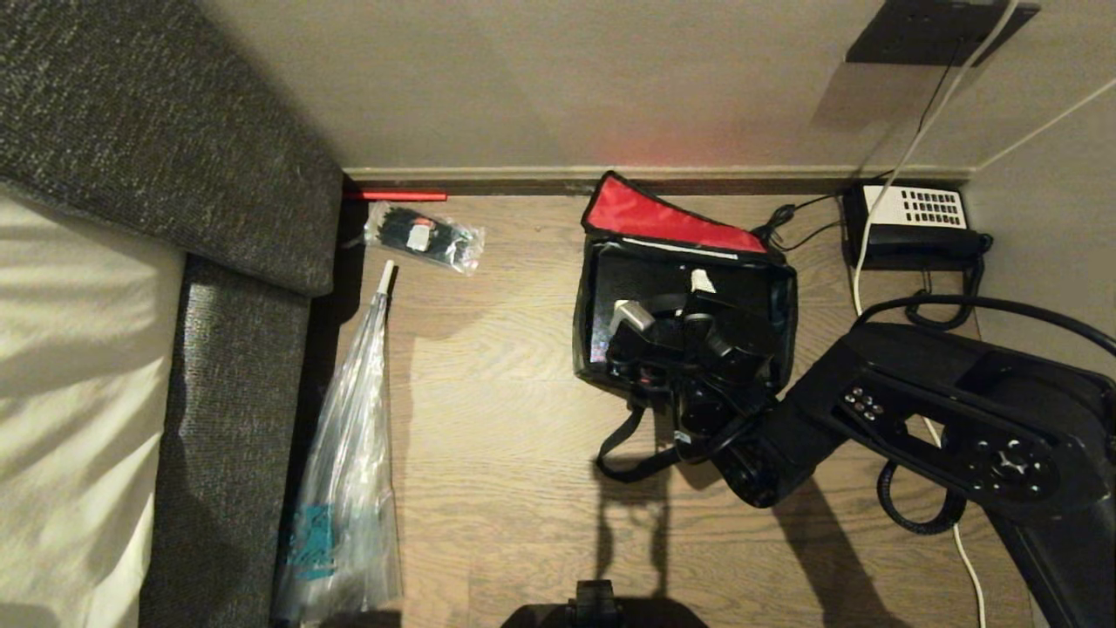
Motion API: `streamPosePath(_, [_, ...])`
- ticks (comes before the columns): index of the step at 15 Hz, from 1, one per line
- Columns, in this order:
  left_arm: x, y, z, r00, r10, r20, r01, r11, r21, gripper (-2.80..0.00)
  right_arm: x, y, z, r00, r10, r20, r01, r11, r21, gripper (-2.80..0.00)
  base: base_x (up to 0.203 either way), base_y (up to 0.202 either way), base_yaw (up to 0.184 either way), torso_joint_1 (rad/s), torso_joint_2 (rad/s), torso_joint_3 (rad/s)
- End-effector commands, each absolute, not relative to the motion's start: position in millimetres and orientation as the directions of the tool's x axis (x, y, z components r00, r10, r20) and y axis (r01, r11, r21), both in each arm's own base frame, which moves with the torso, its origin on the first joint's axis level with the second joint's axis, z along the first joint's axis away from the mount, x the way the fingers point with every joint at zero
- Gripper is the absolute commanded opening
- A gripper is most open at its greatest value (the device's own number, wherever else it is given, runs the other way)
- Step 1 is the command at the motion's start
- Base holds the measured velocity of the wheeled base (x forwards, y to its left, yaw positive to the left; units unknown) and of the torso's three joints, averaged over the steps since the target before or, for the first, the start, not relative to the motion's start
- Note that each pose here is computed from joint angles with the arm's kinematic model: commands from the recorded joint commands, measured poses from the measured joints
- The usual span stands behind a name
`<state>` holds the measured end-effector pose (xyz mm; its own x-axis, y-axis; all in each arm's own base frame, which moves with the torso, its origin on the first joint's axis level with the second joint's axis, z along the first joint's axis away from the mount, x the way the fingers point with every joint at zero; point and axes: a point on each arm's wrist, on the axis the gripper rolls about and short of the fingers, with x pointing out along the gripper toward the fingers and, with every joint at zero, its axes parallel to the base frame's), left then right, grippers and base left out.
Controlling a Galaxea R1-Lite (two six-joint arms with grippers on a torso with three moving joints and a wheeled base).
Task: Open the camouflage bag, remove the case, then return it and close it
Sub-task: Place the black box back, then close the top of the storage box
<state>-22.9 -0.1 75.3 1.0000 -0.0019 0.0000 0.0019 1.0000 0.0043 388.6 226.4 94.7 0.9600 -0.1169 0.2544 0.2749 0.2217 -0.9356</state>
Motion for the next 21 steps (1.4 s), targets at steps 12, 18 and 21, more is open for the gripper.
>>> streamPosePath(12, [-23,0,75,1.0,-0.002,-0.003,0.002,1.0,0.005,-2.8,315,209,139,0.976,-0.049,0.211,0.216,0.218,-0.952,0.0,0.0,0.0,0.0,0.0,0.0,0.0])
streamPosePath(18, [-23,0,75,1.0,-0.002,-0.003,0.002,1.0,0.005,-2.8,275,164,197,0.958,-0.162,0.237,0.278,0.317,-0.907,-2.8,0.0,0.0,0.0,0.0,0.0,0.0])
streamPosePath(21, [-23,0,75,1.0,-0.002,-0.003,0.002,1.0,0.005,-2.8,267,144,196,0.973,-0.215,0.084,0.185,0.511,-0.839,-2.8,0.0,0.0,0.0,0.0,0.0,0.0])
